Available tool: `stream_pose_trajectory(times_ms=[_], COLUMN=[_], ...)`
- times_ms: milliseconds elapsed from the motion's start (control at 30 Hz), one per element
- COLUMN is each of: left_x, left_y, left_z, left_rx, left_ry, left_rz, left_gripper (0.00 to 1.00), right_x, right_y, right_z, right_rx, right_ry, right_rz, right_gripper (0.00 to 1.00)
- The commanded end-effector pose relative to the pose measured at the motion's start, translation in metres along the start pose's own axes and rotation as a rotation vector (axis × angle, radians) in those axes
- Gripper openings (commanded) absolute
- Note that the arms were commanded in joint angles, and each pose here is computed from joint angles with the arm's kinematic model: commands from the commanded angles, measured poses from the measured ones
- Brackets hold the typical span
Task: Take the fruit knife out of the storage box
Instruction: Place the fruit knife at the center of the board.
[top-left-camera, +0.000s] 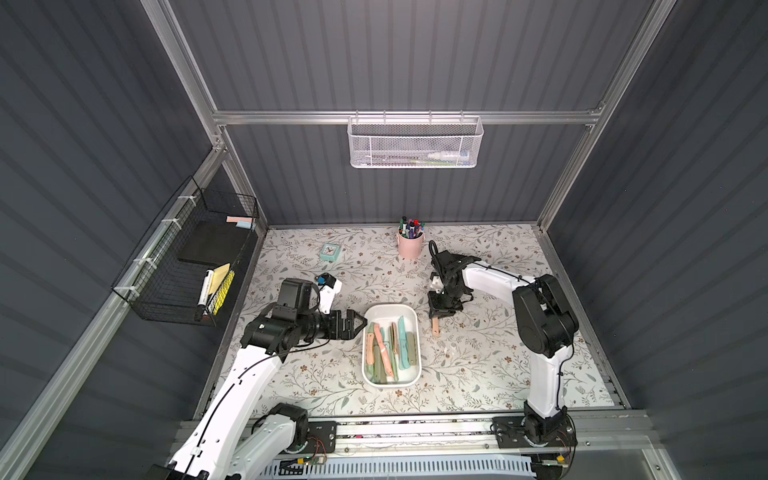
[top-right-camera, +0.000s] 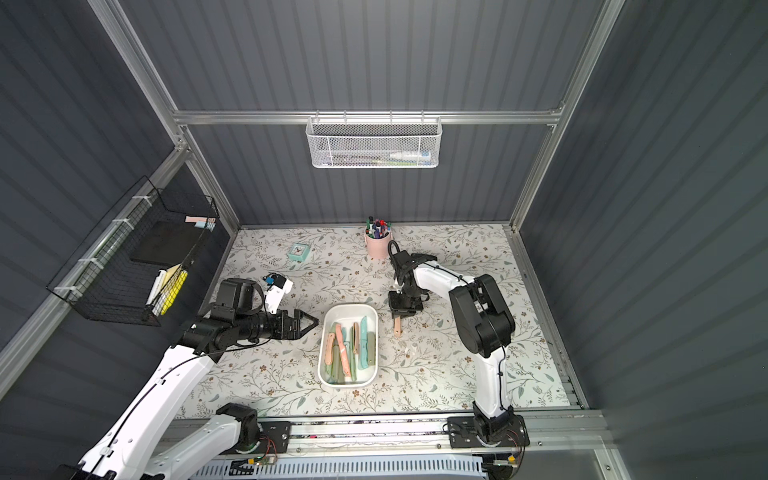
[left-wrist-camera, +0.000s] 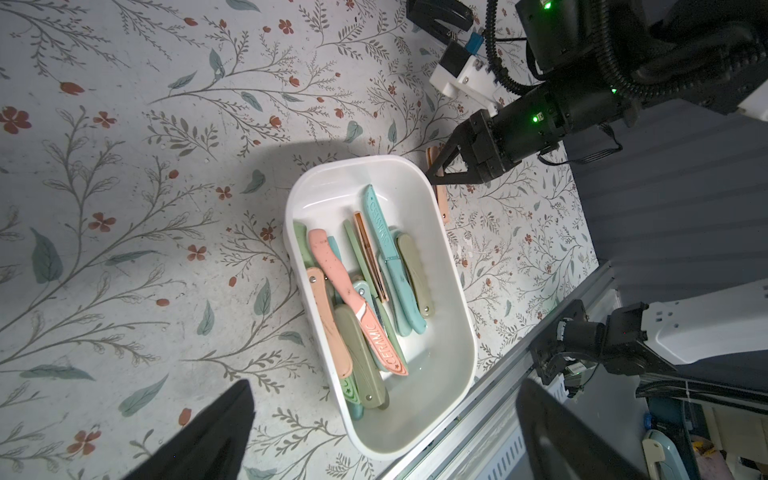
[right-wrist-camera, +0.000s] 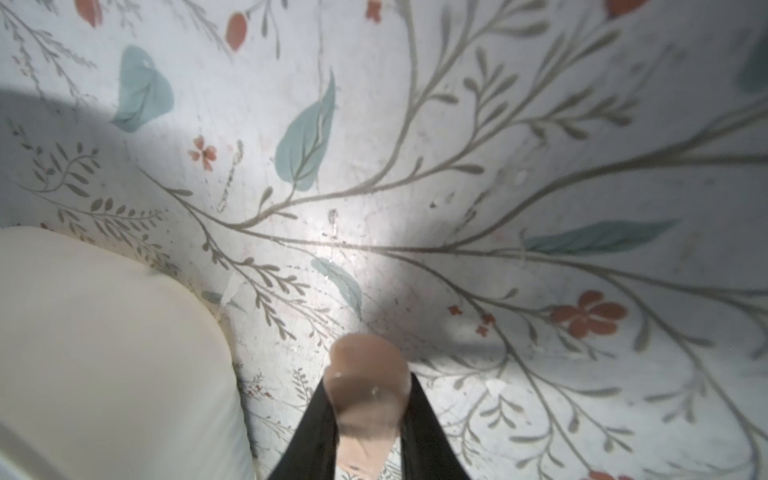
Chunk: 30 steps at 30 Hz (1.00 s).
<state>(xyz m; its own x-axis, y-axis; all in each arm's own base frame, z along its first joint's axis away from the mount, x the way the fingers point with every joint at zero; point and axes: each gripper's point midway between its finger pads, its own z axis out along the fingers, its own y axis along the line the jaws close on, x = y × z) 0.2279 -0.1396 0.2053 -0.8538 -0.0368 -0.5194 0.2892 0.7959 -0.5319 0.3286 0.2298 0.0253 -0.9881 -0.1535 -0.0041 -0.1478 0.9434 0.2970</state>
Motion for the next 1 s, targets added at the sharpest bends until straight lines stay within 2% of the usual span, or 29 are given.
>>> stream_pose_trajectory(times_ms=[0,500,767,967], left_x=[0.006,0.006,0.005,0.004], left_y=[0.002,0.002,0.002,0.003], left_z=[0.002,0.002,0.002,0.002], left_rx=[-0.006,-0.010,-0.010,-0.019], left_ry=[0.022,0.019,0.018,0.014], left_rz=[0.011,0.011,0.012,0.013], left_gripper=[0.99,0.99,0.99,0.99], right_x=[0.000,-0.005,-0.008,-0.008], right_y=[-0.006,-0.007,-0.005,0.000], right_z=[-0.001,-0.006,-0.013,-0.033], right_rx=[0.030,0.050,0.050,0.041], right_ry=[0.021,0.012,-0.004,-0.053], right_rz=[-0.004,-0.006,-0.006,-0.001], right_gripper=[0.18,0.35,0.37,0.39])
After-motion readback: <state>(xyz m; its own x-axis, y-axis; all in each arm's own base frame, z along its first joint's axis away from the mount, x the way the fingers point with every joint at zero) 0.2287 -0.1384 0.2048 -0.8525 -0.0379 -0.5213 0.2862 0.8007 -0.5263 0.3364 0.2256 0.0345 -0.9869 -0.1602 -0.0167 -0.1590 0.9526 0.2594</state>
